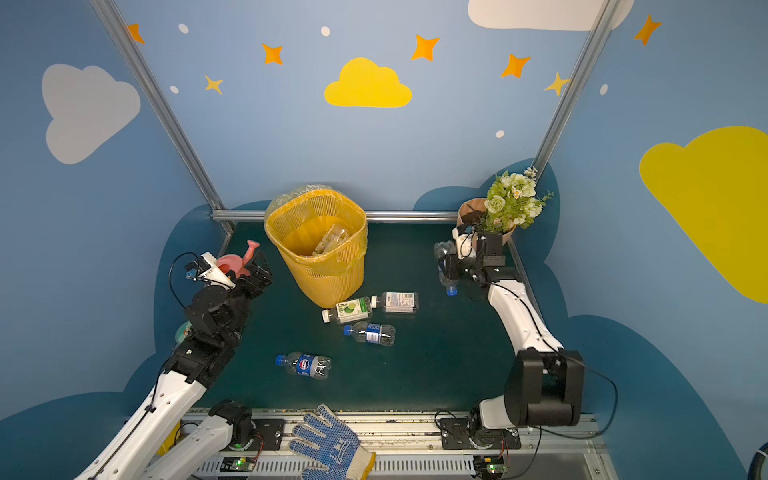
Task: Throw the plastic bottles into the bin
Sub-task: 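Lift the blue-label bottle with the right gripper and drop it into the yellow bin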
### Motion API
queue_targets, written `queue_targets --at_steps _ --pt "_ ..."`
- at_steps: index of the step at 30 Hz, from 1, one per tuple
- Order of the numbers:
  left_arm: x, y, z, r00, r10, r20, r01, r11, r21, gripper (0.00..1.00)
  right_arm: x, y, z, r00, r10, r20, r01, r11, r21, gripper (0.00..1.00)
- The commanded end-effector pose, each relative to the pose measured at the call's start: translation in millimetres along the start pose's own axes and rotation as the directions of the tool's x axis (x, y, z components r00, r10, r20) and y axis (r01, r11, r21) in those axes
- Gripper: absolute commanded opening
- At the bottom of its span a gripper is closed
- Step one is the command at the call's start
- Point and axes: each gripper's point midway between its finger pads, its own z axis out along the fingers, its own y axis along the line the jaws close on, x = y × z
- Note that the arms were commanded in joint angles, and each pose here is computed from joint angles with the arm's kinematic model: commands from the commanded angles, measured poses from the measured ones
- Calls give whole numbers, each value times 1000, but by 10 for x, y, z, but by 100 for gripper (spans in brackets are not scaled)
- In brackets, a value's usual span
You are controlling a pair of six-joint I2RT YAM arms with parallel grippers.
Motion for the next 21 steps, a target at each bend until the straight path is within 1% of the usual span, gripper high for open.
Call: queue_targets --at_steps 1,3,5,6,8,10,11,12,13,14,16,18,19,21 --pt "67 228 -7 1000 -12 -9 11 995 -95 100 -625 331 -501 958 42 283 -15 995 -99 47" --pt "129 302 10 999 -19 -26 15 992 -121 100 -917 473 -842 900 57 433 -4 992 -123 48" --pt "172 333 22 999 -26 -40 21 991 -130 100 -1149 604 -1188 834 95 543 -16 989 -147 49" --pt "186 342 28 999 -27 -45 21 991 -132 100 -1286 713 -1389 791 112 602 -6 984 -176 49" --pt "218 353 43 998 -25 -56 17 991 -134 100 -1475 904 -1640 720 163 674 10 969 -246 48" --pt "216 347 47 998 -21 -62 13 991 -134 100 -1648 1107 -1846 632 232 740 38 944 -328 51" --pt "220 338 50 998 -20 -67 12 991 -132 100 -1699 1181 -1887 602 254 757 52 934 -355 51" --pt "231 330 54 997 -19 -73 9 992 -128 100 -1754 1278 -1896 584 275 763 68 921 -383 51" --pt "241 315 55 997 -20 -81 10 993 -121 100 -1805 1389 -1848 587 285 758 84 909 -407 51" --pt "256 308 58 996 -23 -87 13 993 -117 100 -1851 1514 -1774 600 293 745 100 896 -433 51" --pt "269 282 69 995 -32 -95 22 994 -106 100 -1928 1839 -1506 651 306 695 138 852 -505 51" --pt "295 254 79 993 -41 -109 31 995 -95 100 -1961 2267 -1090 731 307 610 164 789 -593 53" --pt "297 239 81 993 -43 -113 33 995 -90 100 -1955 2448 -873 771 303 560 157 761 -629 53" --pt "301 232 75 992 -41 -123 31 996 -88 100 -1912 2842 -385 857 258 445 157 693 -704 56"
